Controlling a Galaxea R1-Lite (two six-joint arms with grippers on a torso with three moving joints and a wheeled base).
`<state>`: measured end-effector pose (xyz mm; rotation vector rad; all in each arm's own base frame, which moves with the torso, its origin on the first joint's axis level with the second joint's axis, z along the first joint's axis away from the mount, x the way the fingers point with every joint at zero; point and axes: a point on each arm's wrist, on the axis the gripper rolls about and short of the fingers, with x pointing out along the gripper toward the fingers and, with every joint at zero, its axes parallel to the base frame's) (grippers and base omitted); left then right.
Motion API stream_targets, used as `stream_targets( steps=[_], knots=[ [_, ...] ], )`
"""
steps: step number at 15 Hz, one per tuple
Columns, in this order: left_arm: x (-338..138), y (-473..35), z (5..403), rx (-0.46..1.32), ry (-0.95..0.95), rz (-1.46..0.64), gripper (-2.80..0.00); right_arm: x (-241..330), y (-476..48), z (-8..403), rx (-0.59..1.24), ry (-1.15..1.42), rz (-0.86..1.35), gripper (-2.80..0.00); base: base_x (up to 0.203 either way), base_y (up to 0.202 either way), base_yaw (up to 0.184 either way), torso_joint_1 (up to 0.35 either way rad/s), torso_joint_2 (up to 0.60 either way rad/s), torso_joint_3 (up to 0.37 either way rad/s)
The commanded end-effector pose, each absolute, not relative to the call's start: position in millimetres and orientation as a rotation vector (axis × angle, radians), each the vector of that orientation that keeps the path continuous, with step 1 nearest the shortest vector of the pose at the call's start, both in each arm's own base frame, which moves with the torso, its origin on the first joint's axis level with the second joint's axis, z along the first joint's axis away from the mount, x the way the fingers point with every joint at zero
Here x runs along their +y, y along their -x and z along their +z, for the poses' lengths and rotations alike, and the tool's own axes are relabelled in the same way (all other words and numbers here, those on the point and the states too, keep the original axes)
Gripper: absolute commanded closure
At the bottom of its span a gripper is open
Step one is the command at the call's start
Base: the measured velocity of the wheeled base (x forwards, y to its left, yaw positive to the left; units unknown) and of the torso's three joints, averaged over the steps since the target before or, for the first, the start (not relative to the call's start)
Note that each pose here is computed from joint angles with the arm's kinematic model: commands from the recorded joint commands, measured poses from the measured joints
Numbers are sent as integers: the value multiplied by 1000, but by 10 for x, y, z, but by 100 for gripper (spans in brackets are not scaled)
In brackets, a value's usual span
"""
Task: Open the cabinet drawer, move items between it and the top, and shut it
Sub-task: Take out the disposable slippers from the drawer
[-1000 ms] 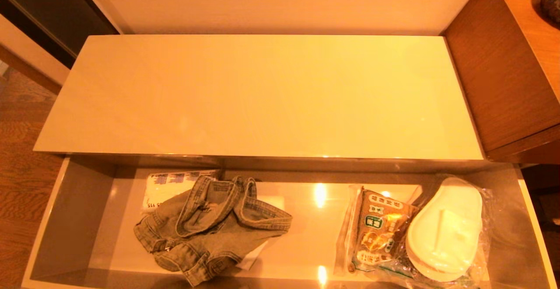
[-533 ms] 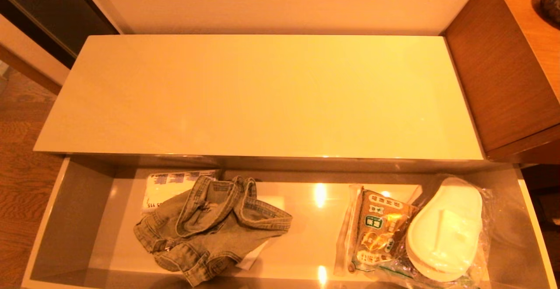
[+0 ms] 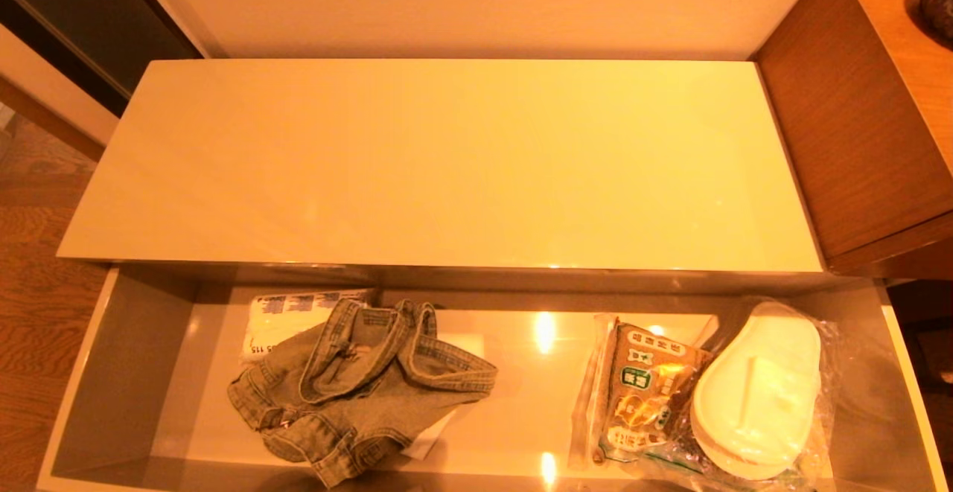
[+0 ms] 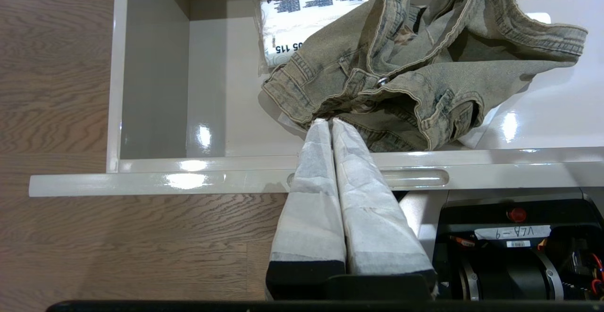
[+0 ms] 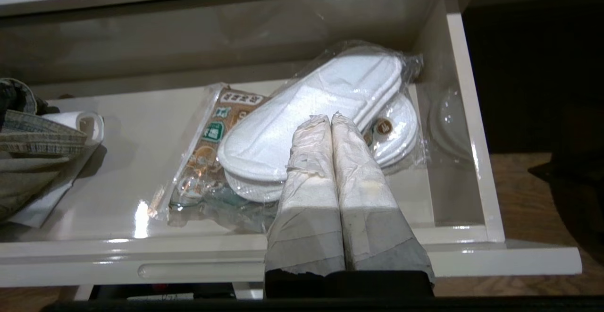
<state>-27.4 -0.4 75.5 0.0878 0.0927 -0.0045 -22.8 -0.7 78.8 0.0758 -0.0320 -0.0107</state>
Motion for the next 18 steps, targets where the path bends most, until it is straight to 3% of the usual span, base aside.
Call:
stream_targets(
  steps=[1, 7, 11, 14, 18],
  knots=[
    [-4, 274, 754, 94, -88, -4, 0, -8, 233, 779, -22, -77, -11, 0, 0, 0, 0, 0, 0, 0],
    [-4, 274, 754, 94, -88, -4, 0, -11, 335, 1022, 6, -38, -24, 0, 0, 0, 0, 0, 0, 0],
    [-3, 274, 754, 94, -91, -3, 0, -12, 581, 2167, -25, -194, -20, 0, 0, 0, 0, 0, 0, 0],
    [-4, 274, 754, 94, -88, -4, 0, -7, 322, 2472, 240, -357, -51, 0, 0, 0, 0, 0, 0, 0],
    [-4, 274, 754, 94, -87, -4, 0, 37, 79, 2260, 658, -471, 31, 0, 0, 0, 0, 0, 0, 0]
  ],
)
